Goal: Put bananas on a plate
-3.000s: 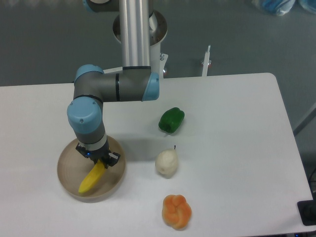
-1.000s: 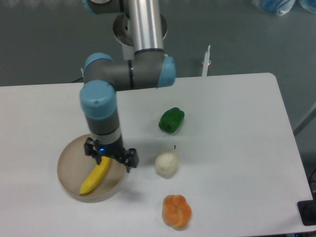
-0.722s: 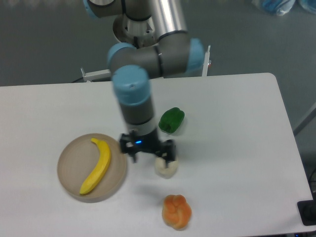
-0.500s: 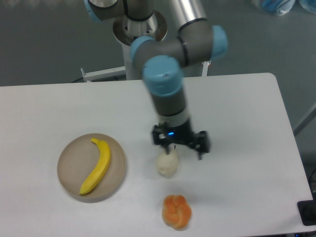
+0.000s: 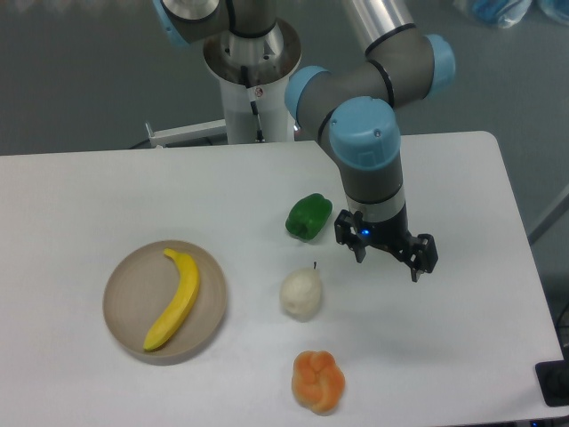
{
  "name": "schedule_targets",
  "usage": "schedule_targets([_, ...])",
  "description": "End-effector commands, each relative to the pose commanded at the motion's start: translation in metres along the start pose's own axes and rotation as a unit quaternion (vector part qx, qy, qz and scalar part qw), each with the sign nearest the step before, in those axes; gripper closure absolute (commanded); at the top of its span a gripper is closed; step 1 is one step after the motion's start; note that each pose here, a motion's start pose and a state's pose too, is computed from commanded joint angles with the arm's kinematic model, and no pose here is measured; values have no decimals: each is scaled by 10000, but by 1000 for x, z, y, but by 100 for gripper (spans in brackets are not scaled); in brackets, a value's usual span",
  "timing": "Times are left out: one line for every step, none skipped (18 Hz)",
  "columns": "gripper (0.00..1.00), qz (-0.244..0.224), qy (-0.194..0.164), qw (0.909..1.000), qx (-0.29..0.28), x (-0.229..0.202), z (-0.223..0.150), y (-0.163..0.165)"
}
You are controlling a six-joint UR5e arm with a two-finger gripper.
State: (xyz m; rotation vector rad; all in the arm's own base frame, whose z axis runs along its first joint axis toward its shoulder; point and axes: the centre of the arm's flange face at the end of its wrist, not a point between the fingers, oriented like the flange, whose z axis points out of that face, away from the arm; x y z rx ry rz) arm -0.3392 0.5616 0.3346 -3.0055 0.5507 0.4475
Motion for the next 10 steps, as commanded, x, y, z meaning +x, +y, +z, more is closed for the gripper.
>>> schedule_targets([0,0,-3,10000,-7,1,-1,1])
schedule_targets([0,0,3,10000,7,1,-1,0])
schedule_targets([0,17,14,10000,-2,4,0,0])
schedule_targets([0,17,14,10000,-2,4,0,0])
schedule_targets([0,25,20,10000,-4,5,0,-1])
schedule_targets([0,27,34,10000,-10,6,1,0])
schedule_targets([0,18,21,10000,-6,5,1,0])
schedule_targets([0,16,7,10000,1,5,-1,0])
schedule_targets([0,7,-7,10000,6,3,-2,1])
schedule_targets([0,7,-7,10000,6,3,-2,1])
